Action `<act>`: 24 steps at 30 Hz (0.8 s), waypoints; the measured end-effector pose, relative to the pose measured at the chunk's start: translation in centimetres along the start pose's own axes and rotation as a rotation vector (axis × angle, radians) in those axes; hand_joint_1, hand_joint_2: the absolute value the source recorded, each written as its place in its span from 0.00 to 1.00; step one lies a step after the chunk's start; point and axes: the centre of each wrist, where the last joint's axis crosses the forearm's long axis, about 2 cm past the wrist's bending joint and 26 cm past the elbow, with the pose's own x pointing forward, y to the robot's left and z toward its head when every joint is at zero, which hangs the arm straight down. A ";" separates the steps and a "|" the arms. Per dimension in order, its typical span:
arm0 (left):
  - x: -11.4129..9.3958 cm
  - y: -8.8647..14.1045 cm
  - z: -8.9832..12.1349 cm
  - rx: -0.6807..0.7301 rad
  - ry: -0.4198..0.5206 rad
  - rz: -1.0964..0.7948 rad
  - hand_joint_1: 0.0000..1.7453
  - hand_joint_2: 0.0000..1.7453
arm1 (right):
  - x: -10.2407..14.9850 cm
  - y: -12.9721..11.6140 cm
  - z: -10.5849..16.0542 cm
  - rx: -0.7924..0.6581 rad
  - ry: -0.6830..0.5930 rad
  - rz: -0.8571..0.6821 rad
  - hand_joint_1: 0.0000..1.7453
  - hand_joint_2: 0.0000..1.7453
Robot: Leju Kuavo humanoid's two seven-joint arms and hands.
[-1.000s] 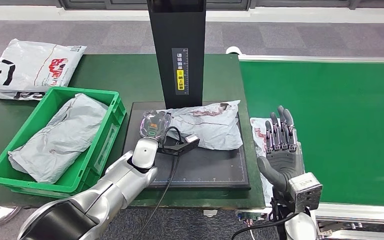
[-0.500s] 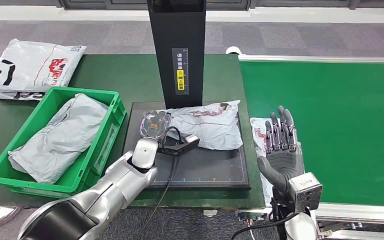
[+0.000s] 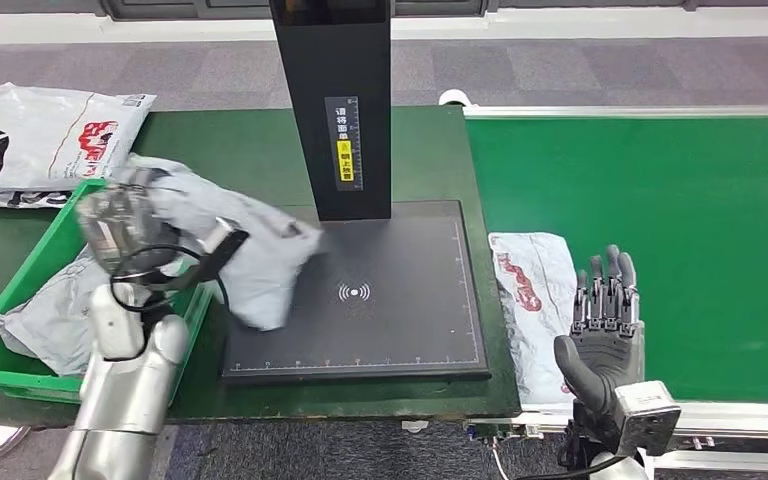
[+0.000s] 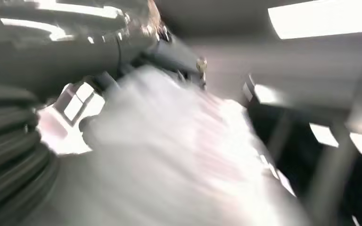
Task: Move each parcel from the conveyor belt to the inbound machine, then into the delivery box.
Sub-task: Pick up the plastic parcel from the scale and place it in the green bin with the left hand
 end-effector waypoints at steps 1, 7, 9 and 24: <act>-0.7 0.9 -0.2 0.046 0.020 -0.019 1.00 1.00 | 0.0 -0.1 0.1 -0.001 0.005 0.003 0.00 1.00; -2.6 4.2 -0.5 0.182 0.085 -0.075 1.00 1.00 | 0.0 -0.2 0.2 -0.009 0.013 0.013 0.00 1.00; -2.9 4.7 -0.6 0.203 0.094 -0.082 1.00 1.00 | 0.0 -0.2 0.2 -0.010 0.013 0.013 0.00 1.00; -3.7 5.8 -4.6 0.280 0.117 -0.142 1.00 1.00 | -0.1 -0.2 0.3 -0.018 0.022 0.000 0.00 1.00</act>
